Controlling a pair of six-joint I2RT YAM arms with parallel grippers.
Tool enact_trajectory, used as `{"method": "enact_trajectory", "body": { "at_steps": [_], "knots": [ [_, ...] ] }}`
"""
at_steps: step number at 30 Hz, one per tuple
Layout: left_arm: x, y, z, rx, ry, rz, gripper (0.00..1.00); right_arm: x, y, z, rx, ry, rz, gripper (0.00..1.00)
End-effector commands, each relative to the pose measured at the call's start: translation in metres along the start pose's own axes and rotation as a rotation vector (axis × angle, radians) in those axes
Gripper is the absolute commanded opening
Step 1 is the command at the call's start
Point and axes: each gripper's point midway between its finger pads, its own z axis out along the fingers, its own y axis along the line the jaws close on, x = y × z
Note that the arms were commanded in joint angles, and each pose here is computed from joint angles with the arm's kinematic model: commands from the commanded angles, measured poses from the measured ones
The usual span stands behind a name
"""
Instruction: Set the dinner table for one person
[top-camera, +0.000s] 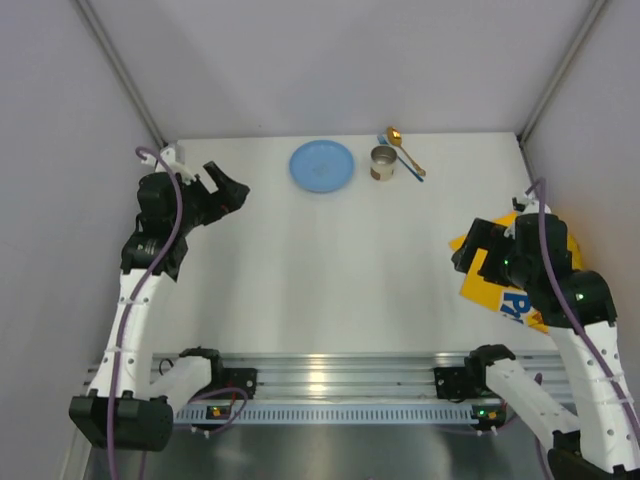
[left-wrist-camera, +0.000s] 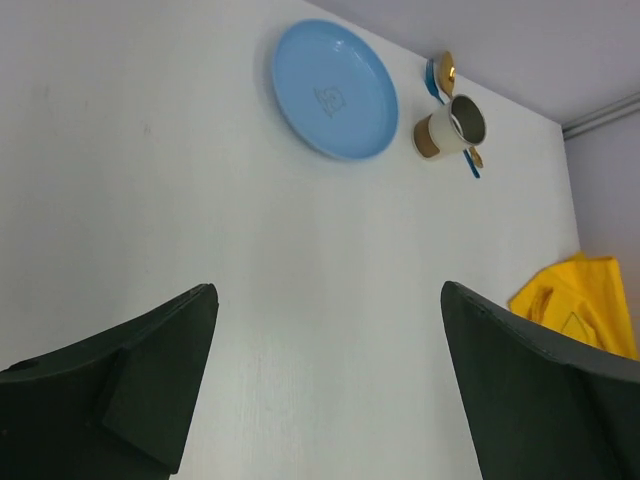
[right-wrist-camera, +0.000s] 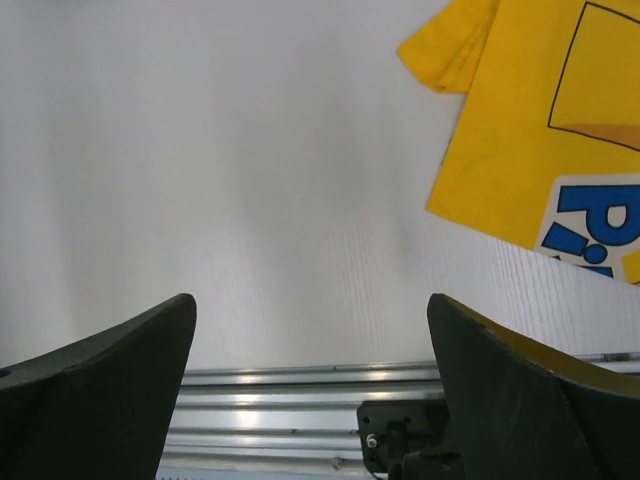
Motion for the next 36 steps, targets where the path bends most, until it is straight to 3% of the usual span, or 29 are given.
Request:
{"method": "enact_trajectory", "body": {
  "at_steps": [1,3,4,5,7,12,15,22,25,29,36],
  "knots": [
    [0.015,-0.009,-0.01,-0.006,0.112,-0.147,0.98,-0.006,0.001,0.011,0.05,0.03,0.037,1.0],
    [0.035,-0.008,-0.003,-0.006,0.177,-0.281,0.99,-0.008,0.0,0.028,0.098,0.087,0.03,1.0],
    [0.049,-0.021,0.001,0.092,0.244,-0.295,0.99,-0.014,-0.002,0.033,0.126,0.088,0.028,1.0],
    [0.041,-0.034,0.01,0.182,0.205,-0.311,0.98,-0.015,-0.003,0.04,0.153,0.106,0.034,1.0],
    [0.063,-0.022,0.025,0.135,0.268,-0.377,0.98,-0.01,-0.009,0.065,0.221,0.191,0.038,1.0],
    [0.078,-0.013,0.039,0.071,0.302,-0.308,0.96,0.021,-0.053,0.12,0.397,0.368,0.128,1.0],
    [0.084,-0.009,0.041,0.062,0.34,-0.271,0.91,0.031,-0.081,0.142,0.487,0.421,0.155,1.0],
    [0.105,0.004,0.037,0.045,0.393,-0.217,0.89,0.064,-0.114,0.181,0.57,0.523,0.179,0.99],
    [0.113,0.007,0.033,0.04,0.41,-0.203,0.89,0.077,-0.12,0.198,0.587,0.548,0.178,0.91],
    [0.121,0.012,0.026,0.032,0.42,-0.195,0.89,0.098,-0.13,0.211,0.612,0.589,0.179,0.7],
    [0.12,0.014,0.017,0.009,0.419,-0.176,0.89,0.124,-0.134,0.222,0.608,0.639,0.181,0.47]
  ]
}}
